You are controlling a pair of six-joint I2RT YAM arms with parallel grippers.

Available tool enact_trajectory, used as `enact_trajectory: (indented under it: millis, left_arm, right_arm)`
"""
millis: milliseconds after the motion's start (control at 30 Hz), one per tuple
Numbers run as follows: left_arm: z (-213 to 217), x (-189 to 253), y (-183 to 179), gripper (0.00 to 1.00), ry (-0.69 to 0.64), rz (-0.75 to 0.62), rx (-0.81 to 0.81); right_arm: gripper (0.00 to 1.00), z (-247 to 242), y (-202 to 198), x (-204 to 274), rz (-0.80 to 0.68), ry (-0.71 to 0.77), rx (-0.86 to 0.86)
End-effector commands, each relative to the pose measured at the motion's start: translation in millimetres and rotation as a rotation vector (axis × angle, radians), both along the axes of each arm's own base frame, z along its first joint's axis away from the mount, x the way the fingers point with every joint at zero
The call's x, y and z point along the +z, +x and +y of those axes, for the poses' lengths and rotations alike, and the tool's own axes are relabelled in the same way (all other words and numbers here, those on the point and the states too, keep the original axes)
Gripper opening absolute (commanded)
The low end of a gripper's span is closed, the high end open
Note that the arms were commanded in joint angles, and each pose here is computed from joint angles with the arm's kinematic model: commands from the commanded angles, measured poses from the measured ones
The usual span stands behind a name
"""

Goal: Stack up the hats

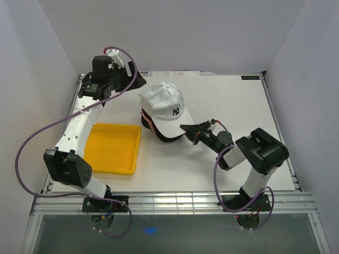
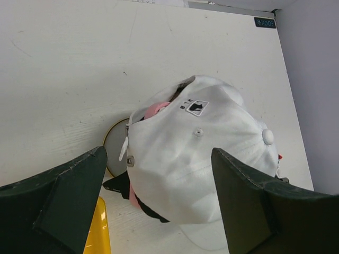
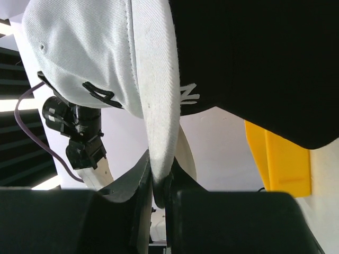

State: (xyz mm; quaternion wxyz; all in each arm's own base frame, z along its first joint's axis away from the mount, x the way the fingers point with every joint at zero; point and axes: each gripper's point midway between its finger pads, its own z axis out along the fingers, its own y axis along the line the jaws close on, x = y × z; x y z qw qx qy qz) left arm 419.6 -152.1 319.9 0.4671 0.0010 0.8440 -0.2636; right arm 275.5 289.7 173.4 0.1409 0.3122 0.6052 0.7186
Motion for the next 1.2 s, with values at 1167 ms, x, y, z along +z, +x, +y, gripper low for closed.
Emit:
enact_trajectory:
  millis: [1167]
  left_arm:
    - [-13, -109, 26, 0.56, -0.018, 0.166, -0.016]
  right_arm:
    - [0.08, 0, -25, -115, 0.160, -0.213, 0.095]
